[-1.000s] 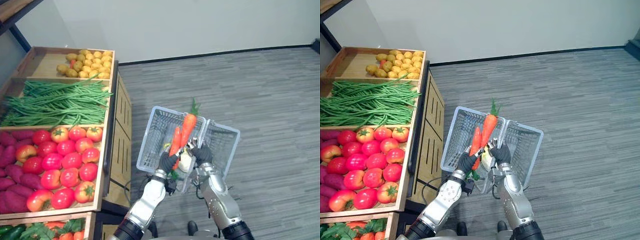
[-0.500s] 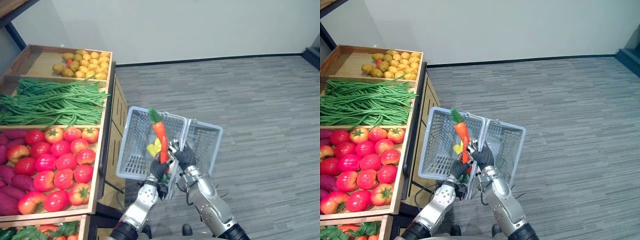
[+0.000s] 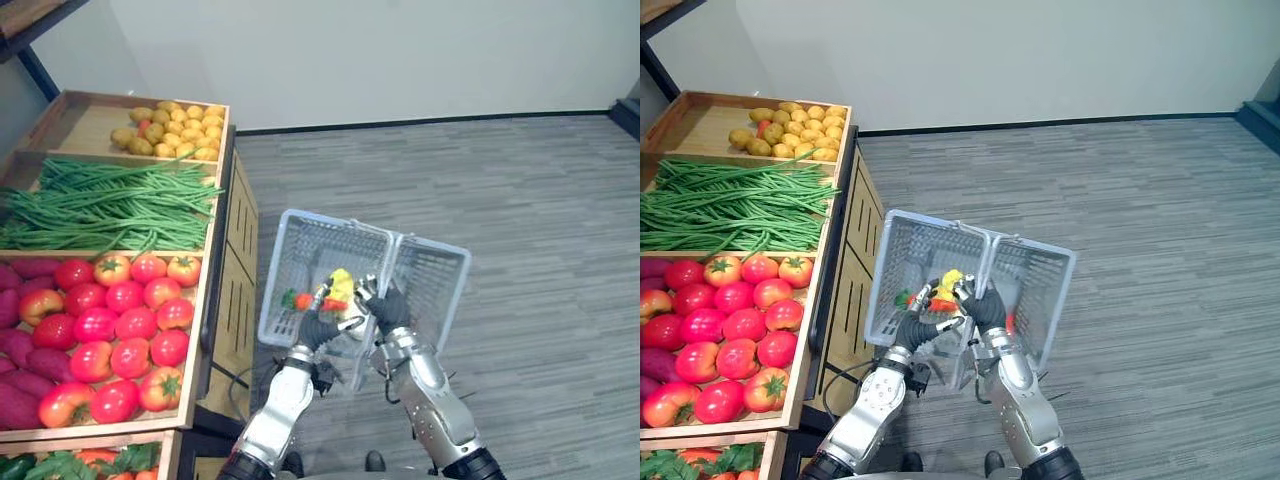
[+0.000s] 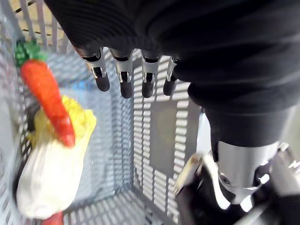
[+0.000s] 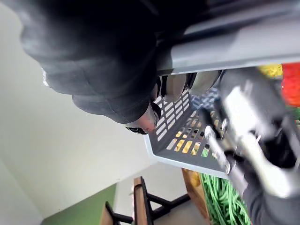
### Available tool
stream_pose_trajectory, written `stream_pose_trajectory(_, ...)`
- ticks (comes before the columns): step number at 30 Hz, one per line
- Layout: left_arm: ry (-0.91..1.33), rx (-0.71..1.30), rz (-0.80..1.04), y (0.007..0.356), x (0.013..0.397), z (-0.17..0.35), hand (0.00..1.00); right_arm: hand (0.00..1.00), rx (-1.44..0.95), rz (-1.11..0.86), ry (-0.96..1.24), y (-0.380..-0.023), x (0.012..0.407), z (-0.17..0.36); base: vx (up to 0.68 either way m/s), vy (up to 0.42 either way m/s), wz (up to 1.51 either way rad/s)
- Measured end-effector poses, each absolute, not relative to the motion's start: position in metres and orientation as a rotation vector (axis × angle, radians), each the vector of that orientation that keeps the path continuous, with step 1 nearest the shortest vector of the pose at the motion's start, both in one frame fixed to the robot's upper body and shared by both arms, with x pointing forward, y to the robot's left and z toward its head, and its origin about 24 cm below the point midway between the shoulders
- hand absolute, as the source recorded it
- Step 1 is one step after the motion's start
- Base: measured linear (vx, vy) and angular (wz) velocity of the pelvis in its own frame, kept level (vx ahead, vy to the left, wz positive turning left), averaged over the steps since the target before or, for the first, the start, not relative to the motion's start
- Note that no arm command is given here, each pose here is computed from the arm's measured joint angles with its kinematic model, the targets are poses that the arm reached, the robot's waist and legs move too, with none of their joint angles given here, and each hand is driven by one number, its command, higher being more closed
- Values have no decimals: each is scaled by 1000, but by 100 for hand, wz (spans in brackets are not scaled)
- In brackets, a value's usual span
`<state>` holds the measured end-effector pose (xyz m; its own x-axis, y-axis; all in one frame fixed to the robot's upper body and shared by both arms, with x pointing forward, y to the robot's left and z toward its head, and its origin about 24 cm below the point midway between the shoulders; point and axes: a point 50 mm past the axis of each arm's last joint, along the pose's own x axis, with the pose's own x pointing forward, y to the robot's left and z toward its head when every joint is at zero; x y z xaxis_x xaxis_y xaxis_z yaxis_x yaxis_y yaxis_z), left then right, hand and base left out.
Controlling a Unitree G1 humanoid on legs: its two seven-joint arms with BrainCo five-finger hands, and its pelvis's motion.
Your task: Pick vegetable in the basket
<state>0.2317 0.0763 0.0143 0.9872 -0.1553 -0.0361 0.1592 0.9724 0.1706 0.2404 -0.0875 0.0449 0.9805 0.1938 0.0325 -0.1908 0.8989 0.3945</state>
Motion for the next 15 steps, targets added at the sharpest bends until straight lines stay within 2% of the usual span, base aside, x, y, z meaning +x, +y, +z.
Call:
stream_pose_trajectory(5,-57,125,-63,98,229,32,0,100,356,99,12,-110,238,38,-17,-13,8)
stream_pose_trajectory(10,-97,-11,20,123,220,44,0,100,294,-19,26,-140,233,29,-27,-10,13)
stream_pose_trajectory(15,-47,9,121,156,206,32,0,100,250,-119,64,-167,221,17,-34,3,8)
